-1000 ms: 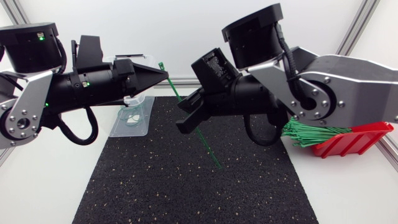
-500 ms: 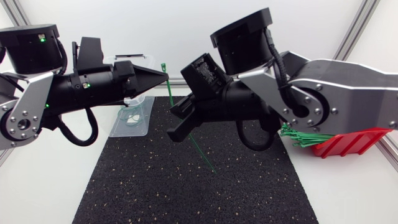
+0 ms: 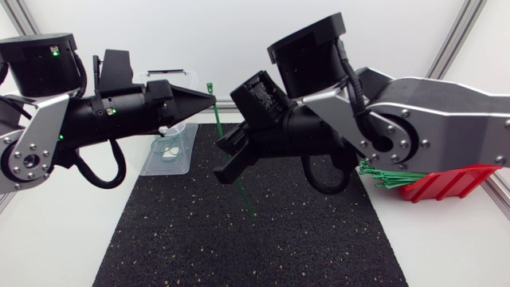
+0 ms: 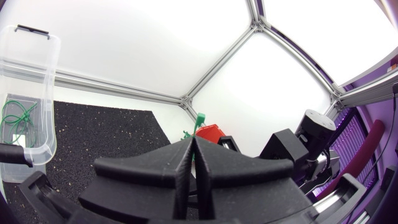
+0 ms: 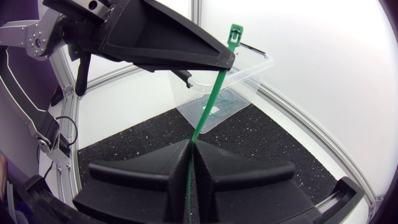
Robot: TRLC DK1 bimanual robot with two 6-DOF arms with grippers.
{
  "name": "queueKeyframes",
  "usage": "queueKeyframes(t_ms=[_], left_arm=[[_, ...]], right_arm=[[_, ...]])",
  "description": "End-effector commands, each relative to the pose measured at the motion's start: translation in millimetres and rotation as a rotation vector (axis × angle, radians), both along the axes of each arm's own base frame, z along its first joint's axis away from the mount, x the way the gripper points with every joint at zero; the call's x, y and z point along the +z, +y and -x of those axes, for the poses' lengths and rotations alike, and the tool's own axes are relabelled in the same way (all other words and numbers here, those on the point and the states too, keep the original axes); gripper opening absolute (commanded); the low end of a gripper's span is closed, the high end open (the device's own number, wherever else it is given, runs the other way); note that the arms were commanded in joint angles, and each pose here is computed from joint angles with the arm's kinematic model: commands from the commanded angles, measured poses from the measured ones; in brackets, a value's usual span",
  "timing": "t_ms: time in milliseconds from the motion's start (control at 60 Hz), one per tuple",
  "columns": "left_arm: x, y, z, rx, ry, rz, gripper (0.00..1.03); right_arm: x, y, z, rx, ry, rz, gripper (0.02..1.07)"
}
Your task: Take a green cable tie from the red box, thread the tail through the head to close it, then place it in the transparent bin on the left.
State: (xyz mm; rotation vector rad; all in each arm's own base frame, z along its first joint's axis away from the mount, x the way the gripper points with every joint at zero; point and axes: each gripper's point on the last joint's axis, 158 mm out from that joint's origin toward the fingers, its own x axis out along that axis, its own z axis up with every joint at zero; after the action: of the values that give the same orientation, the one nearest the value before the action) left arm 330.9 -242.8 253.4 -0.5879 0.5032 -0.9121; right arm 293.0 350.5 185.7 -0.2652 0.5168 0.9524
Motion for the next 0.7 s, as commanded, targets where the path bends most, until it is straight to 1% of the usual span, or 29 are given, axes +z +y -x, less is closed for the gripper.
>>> queueKeyframes(t_ms=[0,17,83,183,233,300,417,517,683], left_arm=[[12,-2,8,-0.014,-0.027,0.028,0.04],[12,-1,8,-0.011,-0.03,0.027,0.04],[13,0,10,-0.012,-0.038,0.024,0.04],[17,4,14,-0.016,-0.065,0.023,0.04],[22,7,17,-0.026,-0.104,0.02,0.04],[25,14,16,-0.04,-0.115,0.022,0.03],[23,10,24,-0.111,-0.124,0.013,0.03],[20,4,41,-0.226,-0.144,0.011,0.03],[17,1,56,-0.306,-0.184,0.002,0.03]], right_arm=[[-13,-4,6,0.013,0.022,0.026,0.52],[-12,-5,5,0.013,0.021,0.023,0.56],[-5,-11,3,0.007,0.008,0.014,0.64],[3,-20,1,0.007,-0.006,0.011,0.71],[6,-24,1,0.008,-0.007,0.012,0.72],[7,-30,1,0.022,0.005,0.01,0.72],[3,-45,-3,0.032,0.031,0.018,0.72],[-1,-59,-4,0.054,0.077,0.018,0.72],[-4,-78,-3,0.062,0.133,0.006,0.72]])
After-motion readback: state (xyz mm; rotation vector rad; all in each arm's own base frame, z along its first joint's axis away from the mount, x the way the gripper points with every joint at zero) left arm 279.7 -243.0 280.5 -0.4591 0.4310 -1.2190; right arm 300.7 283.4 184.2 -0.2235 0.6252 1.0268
